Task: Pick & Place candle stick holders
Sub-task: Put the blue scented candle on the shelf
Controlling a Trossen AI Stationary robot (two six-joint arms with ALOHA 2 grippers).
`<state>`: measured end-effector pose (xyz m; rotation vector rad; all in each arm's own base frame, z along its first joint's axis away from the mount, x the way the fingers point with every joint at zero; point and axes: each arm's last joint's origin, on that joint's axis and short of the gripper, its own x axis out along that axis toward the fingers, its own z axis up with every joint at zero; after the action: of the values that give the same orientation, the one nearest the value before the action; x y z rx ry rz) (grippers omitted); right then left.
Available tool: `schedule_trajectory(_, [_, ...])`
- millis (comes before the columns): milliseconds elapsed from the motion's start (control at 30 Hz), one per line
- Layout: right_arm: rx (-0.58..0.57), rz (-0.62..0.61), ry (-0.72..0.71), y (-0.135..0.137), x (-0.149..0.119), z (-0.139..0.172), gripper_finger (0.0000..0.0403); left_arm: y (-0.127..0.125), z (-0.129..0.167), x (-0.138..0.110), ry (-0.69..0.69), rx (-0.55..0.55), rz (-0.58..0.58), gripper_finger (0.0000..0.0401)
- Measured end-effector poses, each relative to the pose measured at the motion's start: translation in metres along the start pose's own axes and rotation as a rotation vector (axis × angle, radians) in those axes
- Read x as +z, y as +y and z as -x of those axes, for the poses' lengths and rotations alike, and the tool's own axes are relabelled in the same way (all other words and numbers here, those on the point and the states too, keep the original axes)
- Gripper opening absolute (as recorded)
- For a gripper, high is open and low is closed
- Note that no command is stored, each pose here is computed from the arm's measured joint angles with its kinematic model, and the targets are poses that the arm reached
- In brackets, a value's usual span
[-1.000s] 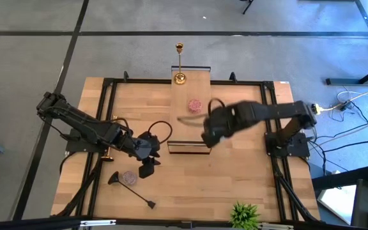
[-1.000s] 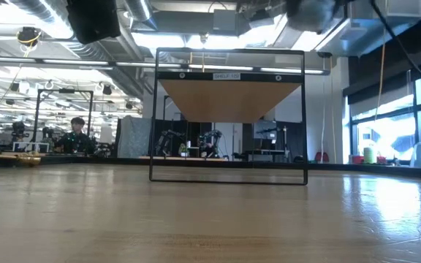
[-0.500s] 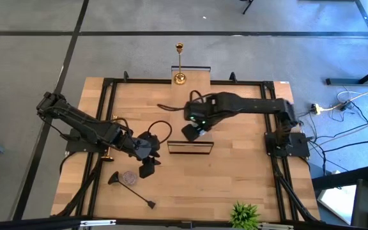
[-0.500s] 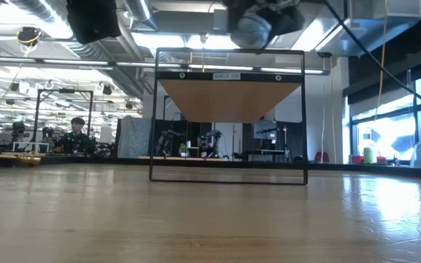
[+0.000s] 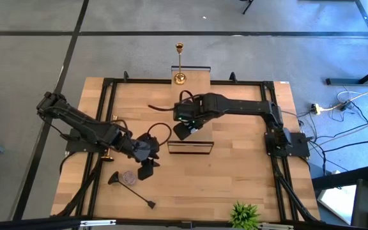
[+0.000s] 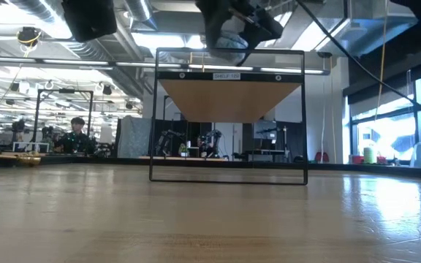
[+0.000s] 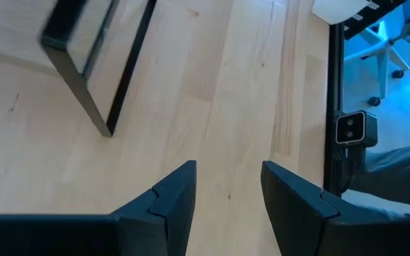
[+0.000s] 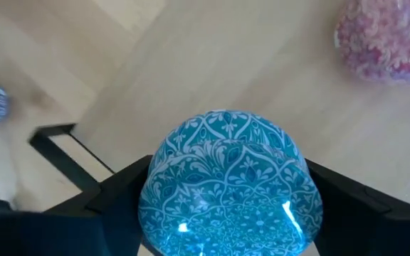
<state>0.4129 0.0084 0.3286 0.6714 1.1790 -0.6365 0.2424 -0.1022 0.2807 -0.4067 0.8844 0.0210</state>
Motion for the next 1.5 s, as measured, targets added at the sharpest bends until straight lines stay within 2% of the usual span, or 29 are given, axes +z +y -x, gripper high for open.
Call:
schedule_trajectory(233, [-0.03, -0.045, -0.008, -0.002, 0.0, 0.0, 0.0307, -0.001, 0.0, -0.001, 0.0, 0.002, -0.003, 0.0155])
schedule_trajectory(967, [-0.026, -0.124, -0.014, -0.002, 0.0, 0.0, 0.0309, 0.001, 0.0, -0.003, 0.017, 0.025, -0.013, 0.0155])
schedule_trajectory(1233, [-0.075, -0.136, 0.107, 0.004, -0.003, -0.028, 0.0309, 0.001, 0.0, -0.003, 0.017, 0.025, -0.012, 0.0155])
schedule_trajectory(1500, [-0.082, -0.134, 0.095, 0.007, -0.006, -0.029, 0.0309, -0.002, 0.001, -0.005, 0.018, 0.021, -0.022, 0.0155])
